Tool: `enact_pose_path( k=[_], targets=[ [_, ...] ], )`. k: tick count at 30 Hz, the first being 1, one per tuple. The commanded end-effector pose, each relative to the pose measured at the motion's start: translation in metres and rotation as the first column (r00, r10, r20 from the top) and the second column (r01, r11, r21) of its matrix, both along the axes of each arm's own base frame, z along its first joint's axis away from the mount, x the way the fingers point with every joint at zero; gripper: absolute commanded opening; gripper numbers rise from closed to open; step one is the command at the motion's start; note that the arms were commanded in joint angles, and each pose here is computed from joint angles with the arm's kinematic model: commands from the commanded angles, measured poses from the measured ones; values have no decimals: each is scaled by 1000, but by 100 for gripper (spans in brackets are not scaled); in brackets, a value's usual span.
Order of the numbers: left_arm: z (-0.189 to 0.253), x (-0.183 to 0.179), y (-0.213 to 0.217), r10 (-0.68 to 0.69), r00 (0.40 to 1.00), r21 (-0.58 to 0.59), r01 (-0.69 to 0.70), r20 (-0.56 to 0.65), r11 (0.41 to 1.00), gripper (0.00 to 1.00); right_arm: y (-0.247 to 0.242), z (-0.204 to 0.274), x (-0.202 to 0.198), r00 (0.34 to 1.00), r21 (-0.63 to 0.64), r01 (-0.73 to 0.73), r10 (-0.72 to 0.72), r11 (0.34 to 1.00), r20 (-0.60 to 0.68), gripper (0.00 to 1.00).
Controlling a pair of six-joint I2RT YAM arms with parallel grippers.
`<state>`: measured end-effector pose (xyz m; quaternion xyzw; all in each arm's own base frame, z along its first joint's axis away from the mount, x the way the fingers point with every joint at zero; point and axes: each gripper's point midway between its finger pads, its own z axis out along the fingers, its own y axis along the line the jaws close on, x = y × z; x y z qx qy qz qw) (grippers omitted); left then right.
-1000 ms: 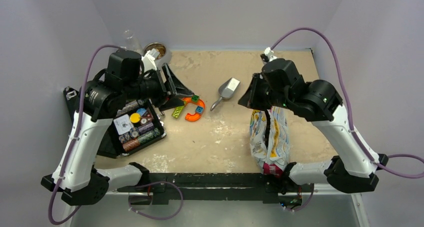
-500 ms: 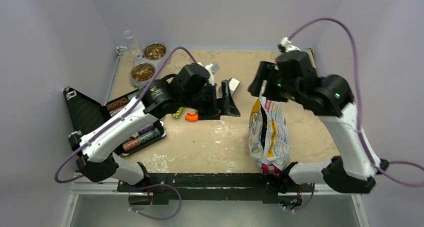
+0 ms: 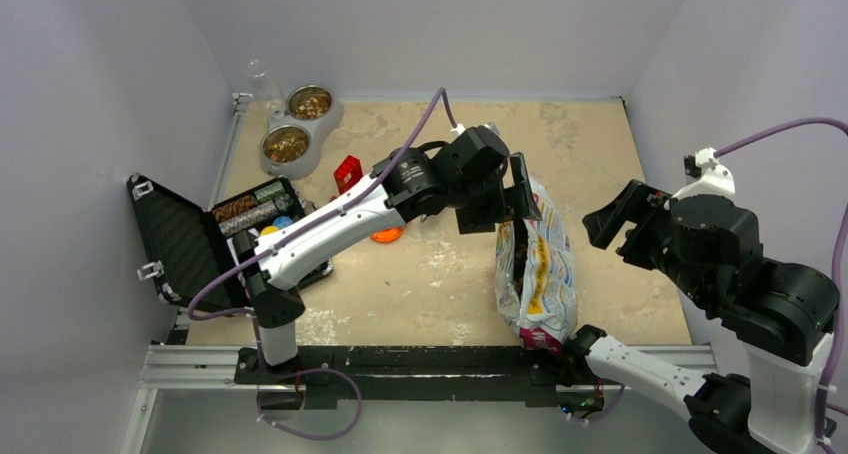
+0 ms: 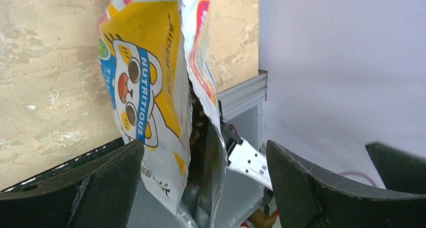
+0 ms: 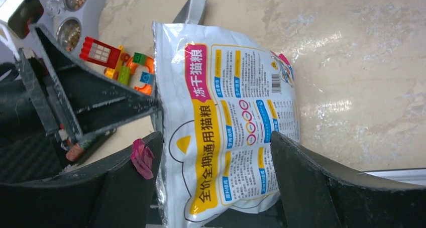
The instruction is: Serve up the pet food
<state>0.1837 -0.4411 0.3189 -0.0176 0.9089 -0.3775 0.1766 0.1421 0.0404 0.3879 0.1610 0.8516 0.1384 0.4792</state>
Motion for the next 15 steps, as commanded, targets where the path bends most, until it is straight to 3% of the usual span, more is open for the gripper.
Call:
enact_pose_path(
  k=[1, 5, 10, 14, 15],
  targets=[
    [0, 14, 6, 133, 991, 64, -132, -4, 989, 91, -5, -11, -13, 999, -6, -30, 30, 1000, -16, 83],
    [-21, 6, -11, 113, 991, 93, -107, -69, 990, 69, -3, -24, -21, 996, -20, -87, 87, 996, -31, 83],
    [-39, 9, -15, 83, 995, 138, -74, -53, 988, 44, 10, -35, -25, 978, -42, -206, 205, 978, -40, 82],
    [-46, 10, -14, 23, 998, 164, -14, -55, 986, 7, 24, -38, -25, 958, -43, -287, 285, 957, -41, 81],
    [-45, 11, -11, -1, 999, 172, 9, -43, 985, 3, 27, -40, -24, 953, -44, -303, 301, 952, -44, 81]
  ],
)
